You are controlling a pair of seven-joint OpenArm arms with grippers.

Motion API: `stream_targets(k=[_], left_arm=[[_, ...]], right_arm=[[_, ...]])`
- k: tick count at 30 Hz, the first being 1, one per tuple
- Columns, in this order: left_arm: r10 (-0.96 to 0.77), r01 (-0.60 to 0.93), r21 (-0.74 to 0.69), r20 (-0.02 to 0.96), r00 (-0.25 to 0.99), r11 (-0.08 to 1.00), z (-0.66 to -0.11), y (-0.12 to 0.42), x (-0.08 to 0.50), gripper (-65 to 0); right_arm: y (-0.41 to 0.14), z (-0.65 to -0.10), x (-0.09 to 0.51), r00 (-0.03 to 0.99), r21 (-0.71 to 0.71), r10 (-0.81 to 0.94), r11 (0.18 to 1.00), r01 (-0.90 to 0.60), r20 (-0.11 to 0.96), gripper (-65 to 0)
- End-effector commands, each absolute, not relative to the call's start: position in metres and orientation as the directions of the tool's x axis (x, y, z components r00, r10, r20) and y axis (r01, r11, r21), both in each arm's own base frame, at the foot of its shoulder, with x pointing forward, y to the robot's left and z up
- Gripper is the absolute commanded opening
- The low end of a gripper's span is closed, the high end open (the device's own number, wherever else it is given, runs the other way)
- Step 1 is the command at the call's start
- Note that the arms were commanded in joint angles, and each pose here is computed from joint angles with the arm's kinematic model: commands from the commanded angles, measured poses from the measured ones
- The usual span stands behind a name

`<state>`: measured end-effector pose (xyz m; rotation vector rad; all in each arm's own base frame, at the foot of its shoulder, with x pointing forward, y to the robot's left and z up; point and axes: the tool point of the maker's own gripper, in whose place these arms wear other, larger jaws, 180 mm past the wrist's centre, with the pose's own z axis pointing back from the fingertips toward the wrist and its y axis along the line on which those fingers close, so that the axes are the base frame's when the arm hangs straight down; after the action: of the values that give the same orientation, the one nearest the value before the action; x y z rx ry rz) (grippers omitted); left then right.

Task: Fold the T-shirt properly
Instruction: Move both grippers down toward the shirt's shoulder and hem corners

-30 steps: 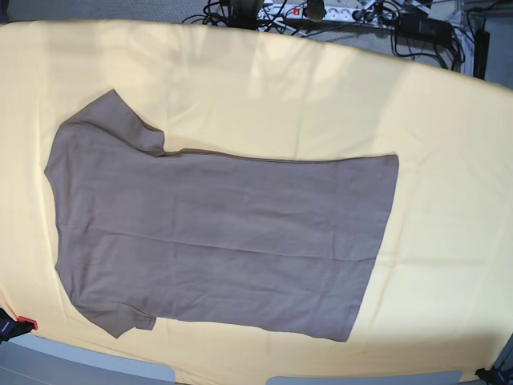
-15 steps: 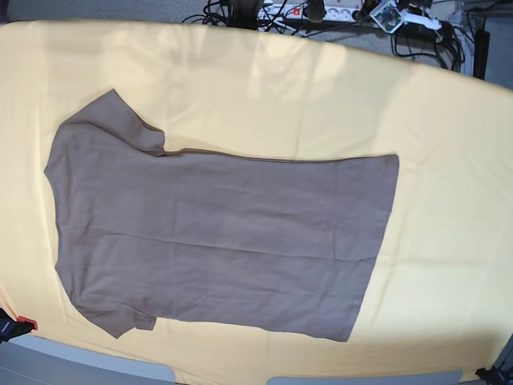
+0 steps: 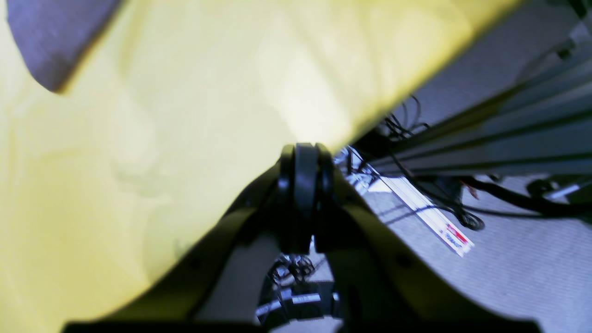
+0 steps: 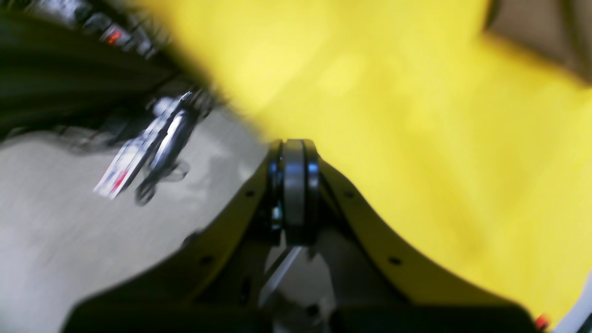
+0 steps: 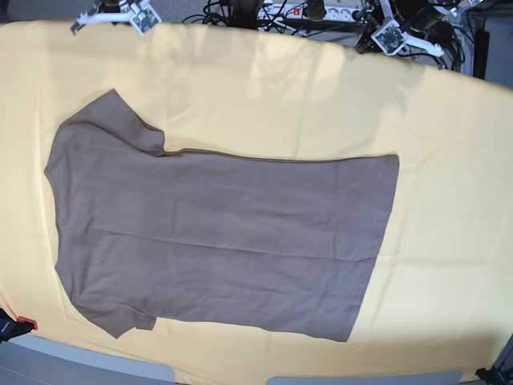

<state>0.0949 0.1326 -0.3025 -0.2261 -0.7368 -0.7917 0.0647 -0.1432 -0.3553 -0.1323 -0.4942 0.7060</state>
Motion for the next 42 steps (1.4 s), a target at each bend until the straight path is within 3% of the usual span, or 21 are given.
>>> stream_targets(k=[1, 10, 17, 21, 22, 23, 25, 27, 30, 42], left_arm=[[-0.555, 0.721, 0.086, 0.702, 0.446, 0.687, -0.295, 0.128, 0.099, -65.0], [-0.57, 0.756, 0.177, 0.766, 0.296, 0.631, -0.275, 0.12, 0.13, -65.0], [-0.666, 0.763, 0.337, 0.729, 0.16, 0.552, -0.275, 0.143, 0.171, -65.0], [-0.662, 0.818, 0.334, 0.746, 0.075, 0.469, -0.284, 0.151, 0.185, -65.0], [-0.659, 0.833, 0.325, 0.75, 0.061, 0.447, -0.287, 0.153, 0.189, -65.0], [-0.663, 0.844, 0.318, 0.746, 0.058, 0.432, -0.292, 0.157, 0.192, -59.6], [-0.681, 0.854, 0.314, 0.73, 0.063, 0.415, -0.301, 0.167, 0.202, -41.1], [-0.698, 0.853, 0.323, 0.713, 0.067, 0.411, -0.308, 0.176, 0.215, -27.9], [-0.725, 0.86, 0.343, 0.687, 0.046, 0.379, -0.314, 0.18, 0.231, -26.8], [-0.887, 0.86, 0.506, 0.422, -0.186, 0.061, -0.341, 0.184, 0.274, -26.8]], right_arm=[[-0.144, -0.347, 0.078, 0.62, -0.323, 0.662, 0.748, -0.58, 0.421, -65.0], [-0.147, -0.306, 0.168, 0.41, -0.529, 0.721, 0.691, -0.493, 0.559, -65.0], [-0.147, -0.304, 0.175, 0.369, -0.487, 0.728, 0.67, -0.56, 0.577, -65.0], [-0.144, -0.301, 0.177, 0.324, -0.485, 0.742, 0.643, -0.593, 0.587, -64.3], [-0.144, -0.304, 0.176, 0.322, -0.481, 0.742, 0.641, -0.598, 0.587, -57.3], [-0.144, -0.305, 0.177, 0.321, -0.479, 0.741, 0.641, -0.6, 0.589, -48.6], [-0.146, -0.307, 0.179, 0.331, -0.469, 0.729, 0.655, -0.593, 0.6, -30.5], [-0.15, -0.309, 0.181, 0.339, -0.471, 0.725, 0.662, -0.582, 0.6, -21.2], [-0.153, -0.319, 0.18, 0.358, -0.459, 0.721, 0.669, -0.585, 0.594, -21.1], [-0.175, -0.356, 0.188, 0.438, -0.434, 0.713, 0.689, -0.58, 0.548, -21.3]])
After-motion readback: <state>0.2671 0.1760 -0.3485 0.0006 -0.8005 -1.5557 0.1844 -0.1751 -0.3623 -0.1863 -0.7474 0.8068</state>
